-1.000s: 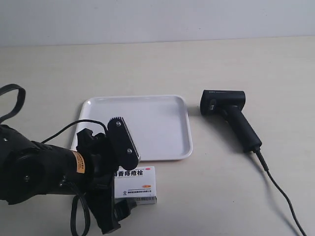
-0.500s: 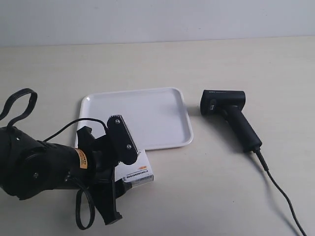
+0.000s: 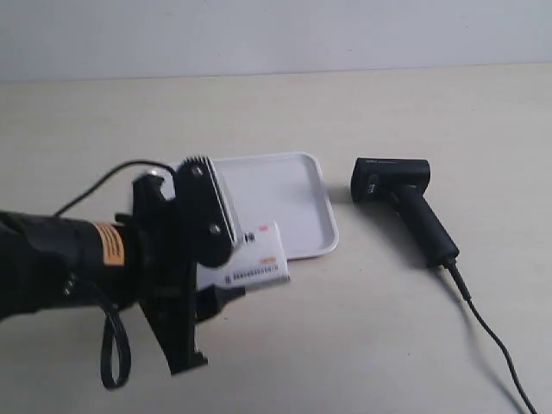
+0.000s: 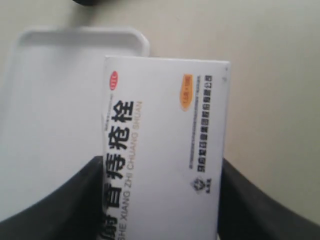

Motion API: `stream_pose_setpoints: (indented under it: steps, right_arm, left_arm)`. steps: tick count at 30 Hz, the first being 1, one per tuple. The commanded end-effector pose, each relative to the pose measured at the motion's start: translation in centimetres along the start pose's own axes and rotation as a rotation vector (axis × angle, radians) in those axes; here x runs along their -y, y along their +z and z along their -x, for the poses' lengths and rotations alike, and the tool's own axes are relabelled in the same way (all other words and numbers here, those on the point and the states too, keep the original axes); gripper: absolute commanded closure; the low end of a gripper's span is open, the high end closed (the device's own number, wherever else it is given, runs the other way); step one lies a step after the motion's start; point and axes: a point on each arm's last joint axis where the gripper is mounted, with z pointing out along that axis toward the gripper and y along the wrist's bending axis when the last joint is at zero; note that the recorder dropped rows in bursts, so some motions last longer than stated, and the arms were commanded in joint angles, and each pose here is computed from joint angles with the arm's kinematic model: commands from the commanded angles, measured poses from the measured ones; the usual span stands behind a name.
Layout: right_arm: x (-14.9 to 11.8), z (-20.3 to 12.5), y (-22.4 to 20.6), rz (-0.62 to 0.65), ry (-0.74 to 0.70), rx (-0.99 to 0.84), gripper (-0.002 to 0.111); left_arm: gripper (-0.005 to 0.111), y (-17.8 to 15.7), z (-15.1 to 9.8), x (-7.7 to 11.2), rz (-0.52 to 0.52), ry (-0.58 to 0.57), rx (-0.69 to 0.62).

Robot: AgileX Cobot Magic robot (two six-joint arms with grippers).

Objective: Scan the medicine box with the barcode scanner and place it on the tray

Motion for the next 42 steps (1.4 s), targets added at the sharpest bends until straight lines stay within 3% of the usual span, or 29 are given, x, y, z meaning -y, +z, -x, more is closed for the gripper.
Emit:
stream_pose_setpoints:
  steps: [1,3,5,8,12,15,19,23,26,28,34,37,39,42]
  right_arm:
    - [-2.9,0.6,4.0,0.108,-0.106,-0.177,0.108]
    - [-4.4,0.0,6.7,0.131,-0.172,-0.289,0.107]
    - [-5.3,-0.8,9.5,0.091,-0.214,-0.429,0.099]
    - [-5.8,-1.8,12.9,0.013,-0.253,-0.58,0.081]
    - [-6.8,-3.5,15.9,0.02,-0.287,-0.648,0.054]
    - [-7.8,-4.5,17.2,0.062,-0.347,-0.666,0.033]
    - [-8.1,-5.6,18.7,0.083,-0.403,-0.69,0.022]
    - [-8.0,-7.1,21.0,0.065,-0.443,-0.749,0.023]
    - [-7.8,-8.2,22.3,0.041,-0.461,-0.793,0.024]
    - [-7.8,-8.8,22.8,0.071,-0.484,-0.781,0.03]
    - [-7.8,-8.6,22.7,0.099,-0.587,-0.785,0.079]
    - [-7.8,-5.6,21.2,0.058,-0.671,-0.771,0.1]
    - [-8.0,-3.1,19.9,0.038,-0.727,-0.724,0.108]
    - [-8.8,-1.3,18.3,0.075,-0.797,-0.672,0.108]
  left_arm:
    - [0.107,-2.1,0.4,-4.0,0.101,-0.045,0.02]
    - [0.107,-2.1,0.0,-5.7,0.116,-0.073,-0.014]
    - [0.107,-1.4,-0.3,-6.6,0.118,-0.097,-0.039]
    - [0.107,0.1,-0.6,-7.2,0.072,-0.089,-0.08]
    - [0.107,2.1,-0.8,-7.8,-0.04,-0.075,-0.107]
    - [0.107,2.7,-0.9,-8.9,-0.084,-0.131,-0.048]
    - [0.107,1.9,-1.1,-10.5,-0.174,-0.14,0.118]
    - [0.107,1.6,-2.1,-11.9,-0.12,-0.135,0.125]
    - [0.107,2.2,-2.5,-11.7,-0.141,-0.133,0.113]
    - [0.107,2.8,-2.9,-11.6,-0.153,-0.131,0.099]
    - [0.107,3.2,-3.5,-12.0,-0.103,-0.137,0.059]
    - [0.107,3.2,-3.5,-12.0,-0.104,-0.114,0.062]
    - [0.107,3.2,-3.4,-11.9,-0.112,-0.065,0.069]
    - [0.107,3.2,-3.4,-11.9,-0.113,-0.027,0.076]
